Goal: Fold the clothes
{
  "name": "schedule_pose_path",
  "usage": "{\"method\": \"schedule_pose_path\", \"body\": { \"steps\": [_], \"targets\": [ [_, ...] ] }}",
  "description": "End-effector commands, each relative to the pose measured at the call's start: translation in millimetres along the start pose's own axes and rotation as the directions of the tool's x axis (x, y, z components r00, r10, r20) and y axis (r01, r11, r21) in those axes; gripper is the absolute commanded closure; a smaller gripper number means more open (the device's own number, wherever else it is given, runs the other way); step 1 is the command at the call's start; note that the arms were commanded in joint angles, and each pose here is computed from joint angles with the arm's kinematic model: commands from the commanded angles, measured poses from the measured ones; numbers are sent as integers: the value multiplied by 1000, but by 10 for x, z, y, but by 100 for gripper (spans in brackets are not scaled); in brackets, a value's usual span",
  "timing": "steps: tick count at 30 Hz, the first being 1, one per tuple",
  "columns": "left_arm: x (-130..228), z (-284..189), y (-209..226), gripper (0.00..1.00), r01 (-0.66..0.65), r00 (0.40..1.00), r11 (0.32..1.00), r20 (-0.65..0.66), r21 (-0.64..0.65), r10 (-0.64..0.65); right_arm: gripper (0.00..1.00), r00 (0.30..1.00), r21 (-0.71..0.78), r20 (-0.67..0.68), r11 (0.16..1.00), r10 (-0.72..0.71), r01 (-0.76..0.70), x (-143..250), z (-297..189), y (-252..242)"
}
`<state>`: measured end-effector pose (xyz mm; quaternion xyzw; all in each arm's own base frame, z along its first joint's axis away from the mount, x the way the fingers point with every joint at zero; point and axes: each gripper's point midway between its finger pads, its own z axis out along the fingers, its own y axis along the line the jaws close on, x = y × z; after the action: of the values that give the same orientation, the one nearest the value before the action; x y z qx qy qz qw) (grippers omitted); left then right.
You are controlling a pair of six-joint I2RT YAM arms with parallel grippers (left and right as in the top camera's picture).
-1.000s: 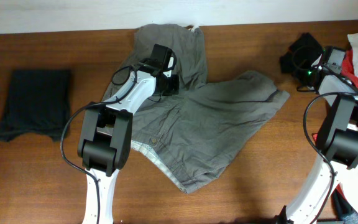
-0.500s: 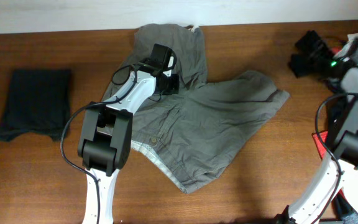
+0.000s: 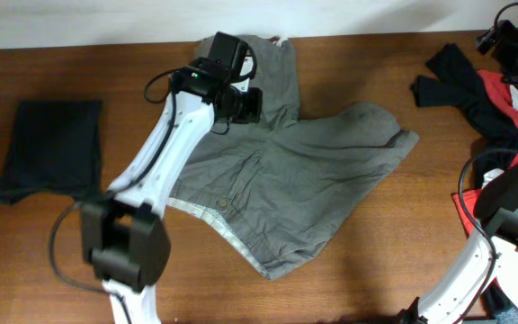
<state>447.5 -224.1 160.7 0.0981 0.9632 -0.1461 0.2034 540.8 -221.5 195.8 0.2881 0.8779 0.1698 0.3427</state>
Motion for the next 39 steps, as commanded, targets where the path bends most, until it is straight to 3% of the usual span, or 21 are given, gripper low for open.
{"method": "schedule_pose_path", "body": {
  "steps": [1,5,15,28,39],
  "targets": [
    [203,-257,-361,100,-52,997,996,-49,79,56,1,1000,-18,6,1000,-26,26,-18,-49,87],
    [714,-304,-685,100,-68,969,986,-224,150,101,1,1000,-17,6,1000,-26,26,-19,-49,85],
    [1648,-203,-1092,100,-192,868,973,-441,130,230,1,1000,-18,6,1000,-26,26,-18,-49,87],
    [2724,418,-686,100,-136,766,989,-625,66,147,1,1000,-18,6,1000,-26,26,-18,-49,87],
    [3133,498,-83,100,-120,713,990,-700,-75,33,1,1000,-18,6,1000,-26,26,-18,-49,87]
  ]
}}
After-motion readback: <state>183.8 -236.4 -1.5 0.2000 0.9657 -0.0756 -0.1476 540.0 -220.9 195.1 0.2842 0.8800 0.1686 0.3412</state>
